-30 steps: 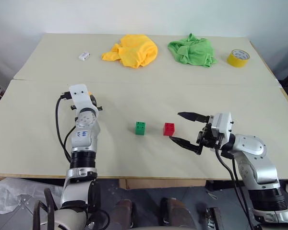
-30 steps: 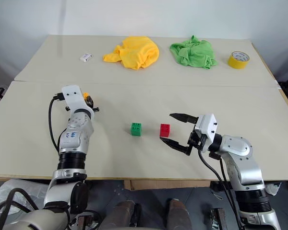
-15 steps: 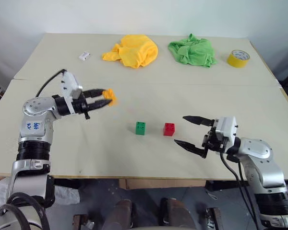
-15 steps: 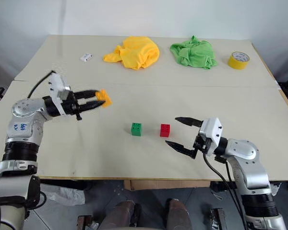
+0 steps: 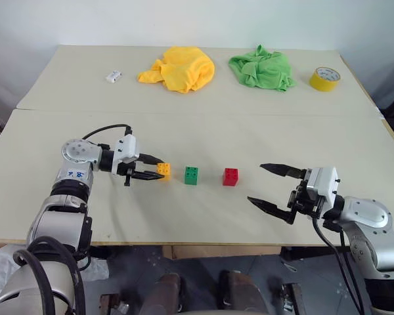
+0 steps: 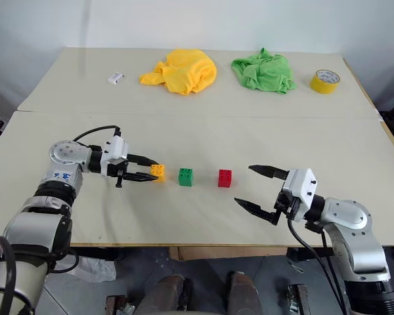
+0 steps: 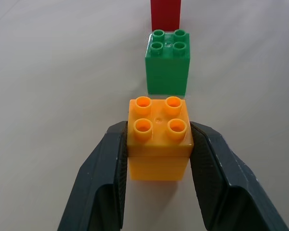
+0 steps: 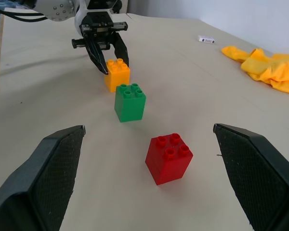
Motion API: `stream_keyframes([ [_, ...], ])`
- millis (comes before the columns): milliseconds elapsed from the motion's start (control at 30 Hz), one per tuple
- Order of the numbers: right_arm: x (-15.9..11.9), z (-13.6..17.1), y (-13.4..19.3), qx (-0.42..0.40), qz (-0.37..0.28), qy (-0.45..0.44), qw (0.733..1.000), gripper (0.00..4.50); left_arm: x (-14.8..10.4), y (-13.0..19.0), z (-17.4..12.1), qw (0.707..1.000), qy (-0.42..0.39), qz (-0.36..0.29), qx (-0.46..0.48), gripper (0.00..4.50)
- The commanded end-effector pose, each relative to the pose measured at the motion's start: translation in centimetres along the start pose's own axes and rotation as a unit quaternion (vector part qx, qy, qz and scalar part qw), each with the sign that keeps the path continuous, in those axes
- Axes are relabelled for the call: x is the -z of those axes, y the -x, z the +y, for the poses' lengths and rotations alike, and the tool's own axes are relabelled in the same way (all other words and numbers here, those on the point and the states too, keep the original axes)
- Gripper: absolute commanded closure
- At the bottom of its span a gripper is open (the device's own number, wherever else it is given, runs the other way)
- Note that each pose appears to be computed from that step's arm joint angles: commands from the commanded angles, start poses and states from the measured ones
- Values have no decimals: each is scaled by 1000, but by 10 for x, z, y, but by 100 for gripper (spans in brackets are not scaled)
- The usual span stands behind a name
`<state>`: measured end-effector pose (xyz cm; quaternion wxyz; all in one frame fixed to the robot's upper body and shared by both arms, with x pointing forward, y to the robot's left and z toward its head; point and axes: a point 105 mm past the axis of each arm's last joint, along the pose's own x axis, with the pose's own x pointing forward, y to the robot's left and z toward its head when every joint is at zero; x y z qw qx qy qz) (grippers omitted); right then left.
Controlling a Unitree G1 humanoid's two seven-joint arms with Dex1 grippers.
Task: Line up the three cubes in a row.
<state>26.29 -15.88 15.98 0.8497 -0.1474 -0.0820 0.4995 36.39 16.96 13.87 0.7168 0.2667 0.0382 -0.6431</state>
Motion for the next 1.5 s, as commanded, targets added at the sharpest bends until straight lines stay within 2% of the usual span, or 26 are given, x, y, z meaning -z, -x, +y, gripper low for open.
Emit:
stream_keyframes([
  [33, -14, -3, 5, 11, -11, 21, 1000, 0, 5, 10, -3, 999, 5, 26, 18, 304],
  [367, -11, -6, 11, 14, -5, 22, 1000, 0, 8, 27, -7, 999, 18, 41, 23, 304],
  [533, -8, -8, 12, 11, -3, 23, 1000, 0, 15, 25, -14, 996, 54, 49, 45, 304],
  [600, -8, -8, 12, 7, -3, 24, 1000, 0, 14, 21, -15, 996, 65, 40, 50, 229],
  [700, -8, -8, 12, 1, -2, 25, 1000, 0, 12, 21, -13, 998, 41, 36, 38, 148],
  [867, -13, -12, 11, -10, -10, 12, 1000, 0, 5, 41, -1, 999, 29, 19, -24, 6],
  [1067, -15, -25, 17, -47, 14, 30, 998, 0, -7, 85, -8, 997, 22, -15, -74, 6],
  [1200, -19, -42, 22, -67, 25, 44, 996, 0, -8, 116, -12, 987, 19, -5, -158, 6],
  [1300, -18, -45, 25, -98, 51, 60, 992, 0, -14, 126, -8, 980, 7, 0, -198, 6],
  [1400, -23, -55, 22, -98, 46, 63, 992, 0, -22, 134, -9, 976, 12, -15, -219, 6],
  [1500, -23, -56, 19, -109, 47, 64, 991, 0, -17, 133, -19, 976, 27, -4, -215, 6],
])
